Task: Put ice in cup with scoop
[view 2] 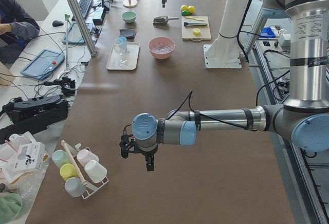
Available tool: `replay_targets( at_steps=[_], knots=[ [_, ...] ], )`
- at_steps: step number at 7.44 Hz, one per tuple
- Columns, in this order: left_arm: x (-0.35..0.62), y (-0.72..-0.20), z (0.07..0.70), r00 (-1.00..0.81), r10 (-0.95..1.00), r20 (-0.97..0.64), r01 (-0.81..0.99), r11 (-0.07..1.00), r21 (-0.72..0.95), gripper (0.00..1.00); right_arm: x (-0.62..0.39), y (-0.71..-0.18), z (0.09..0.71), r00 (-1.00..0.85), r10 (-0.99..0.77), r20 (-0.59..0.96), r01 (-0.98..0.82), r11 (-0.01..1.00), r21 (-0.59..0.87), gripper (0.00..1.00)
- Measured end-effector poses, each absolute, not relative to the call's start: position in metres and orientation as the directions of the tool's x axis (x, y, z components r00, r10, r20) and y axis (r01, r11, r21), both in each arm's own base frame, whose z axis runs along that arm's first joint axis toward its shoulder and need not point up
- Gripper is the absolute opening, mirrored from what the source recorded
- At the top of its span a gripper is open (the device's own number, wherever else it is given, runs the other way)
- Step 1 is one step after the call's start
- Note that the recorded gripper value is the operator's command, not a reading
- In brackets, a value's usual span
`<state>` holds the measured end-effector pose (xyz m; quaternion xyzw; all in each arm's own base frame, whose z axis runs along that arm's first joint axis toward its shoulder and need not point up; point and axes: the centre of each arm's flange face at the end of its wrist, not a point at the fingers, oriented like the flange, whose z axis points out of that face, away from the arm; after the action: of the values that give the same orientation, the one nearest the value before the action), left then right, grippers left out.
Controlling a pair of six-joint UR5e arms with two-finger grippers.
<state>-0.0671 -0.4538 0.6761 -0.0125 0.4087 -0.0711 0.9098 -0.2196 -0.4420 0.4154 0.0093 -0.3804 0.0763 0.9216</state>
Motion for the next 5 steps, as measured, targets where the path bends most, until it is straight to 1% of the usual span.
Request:
replay_targets(
  at_steps=[2,3,4,5],
  knots=[
    [-0.066,-0.454,0.674,0.654,-0.144,-0.742,0.123,0.989,-0.083,0.98,-0.126,-0.471,0.429,0.75,-0.009,0.662,-0.06,0.995,0.081,1.0],
    [-0.063,-0.456,0.671,0.651,-0.17,-0.74,0.14,0.985,-0.103,0.98,-0.063,-0.483,0.454,0.769,-0.074,0.635,-0.003,0.993,0.119,1.0],
    [-0.061,-0.456,0.669,0.649,-0.184,-0.738,0.149,0.982,-0.114,0.98,-0.009,-0.486,0.491,0.752,-0.113,0.65,0.045,0.992,0.12,1.0],
    [-0.059,-0.456,0.669,0.649,-0.19,-0.737,0.151,0.981,-0.12,0.98,0.03,-0.476,0.531,0.736,-0.149,0.661,0.088,0.988,0.124,1.0]
  ],
)
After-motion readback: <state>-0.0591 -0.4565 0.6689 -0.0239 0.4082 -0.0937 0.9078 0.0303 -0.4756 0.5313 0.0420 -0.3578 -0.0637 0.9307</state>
